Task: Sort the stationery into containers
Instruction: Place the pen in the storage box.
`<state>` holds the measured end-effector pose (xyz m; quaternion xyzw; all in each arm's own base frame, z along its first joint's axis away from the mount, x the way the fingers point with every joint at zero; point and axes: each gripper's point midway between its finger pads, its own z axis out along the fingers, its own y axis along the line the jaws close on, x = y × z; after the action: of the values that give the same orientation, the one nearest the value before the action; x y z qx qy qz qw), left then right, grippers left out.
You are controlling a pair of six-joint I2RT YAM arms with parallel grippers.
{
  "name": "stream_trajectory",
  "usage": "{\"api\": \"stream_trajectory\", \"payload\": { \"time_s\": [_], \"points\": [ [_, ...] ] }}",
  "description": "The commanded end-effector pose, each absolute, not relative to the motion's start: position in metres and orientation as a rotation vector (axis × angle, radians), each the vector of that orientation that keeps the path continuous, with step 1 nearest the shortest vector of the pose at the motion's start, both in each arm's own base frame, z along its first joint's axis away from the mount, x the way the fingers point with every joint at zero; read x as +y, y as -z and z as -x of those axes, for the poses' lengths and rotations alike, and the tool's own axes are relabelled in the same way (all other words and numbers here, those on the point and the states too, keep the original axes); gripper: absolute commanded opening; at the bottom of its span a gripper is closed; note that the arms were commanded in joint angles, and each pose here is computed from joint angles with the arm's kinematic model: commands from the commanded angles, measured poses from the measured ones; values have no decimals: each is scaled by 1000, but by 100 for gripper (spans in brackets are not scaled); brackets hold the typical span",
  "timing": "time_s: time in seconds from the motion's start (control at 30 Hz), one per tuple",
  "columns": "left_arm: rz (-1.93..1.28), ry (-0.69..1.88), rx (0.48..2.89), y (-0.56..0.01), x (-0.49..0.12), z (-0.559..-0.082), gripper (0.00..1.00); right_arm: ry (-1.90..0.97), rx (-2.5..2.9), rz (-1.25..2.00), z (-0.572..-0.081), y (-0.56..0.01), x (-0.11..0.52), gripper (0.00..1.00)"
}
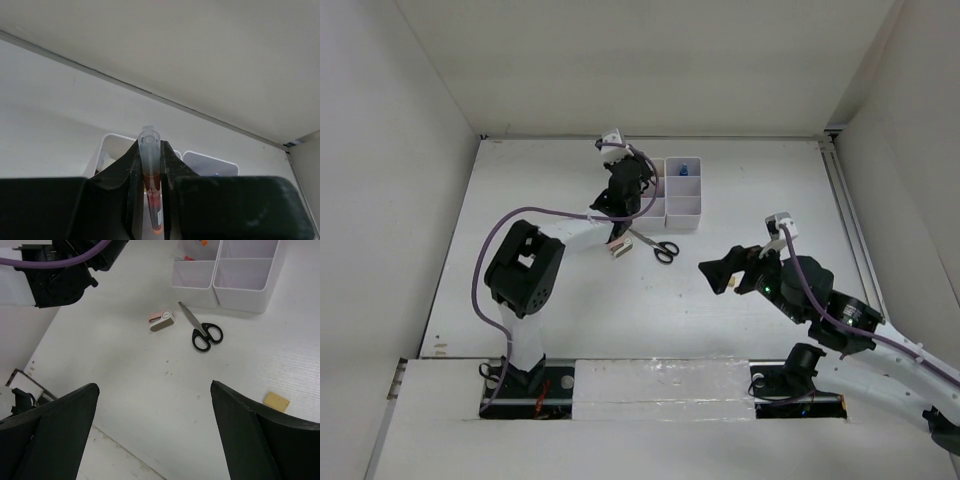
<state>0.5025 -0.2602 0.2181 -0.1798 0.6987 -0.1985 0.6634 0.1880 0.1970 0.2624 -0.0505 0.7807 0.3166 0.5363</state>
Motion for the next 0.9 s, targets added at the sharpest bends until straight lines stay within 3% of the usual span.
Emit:
{"api": "stream_trajectory", "payload": {
  "time_s": [0.0,0.23,0.63,0.8,0.87],
  "points": [
    [451,455,1473,-249,-256,-512,0,-780,1824,109,-185,-276,195,100],
    [487,454,1519,-220,-255,-510,2,-774,1822,118,-185,-276,195,100],
    [479,529,1482,-244,-261,-480,42,-778,1819,133,-187,-274,200,100],
    [485,606,1433,-286,-251,-458,66,-731,1862,204,-193,-256,212,100],
    [472,608,1435,-300,-249,-448,83,-698,1890,253,-198,-246,222,100]
  ]
}}
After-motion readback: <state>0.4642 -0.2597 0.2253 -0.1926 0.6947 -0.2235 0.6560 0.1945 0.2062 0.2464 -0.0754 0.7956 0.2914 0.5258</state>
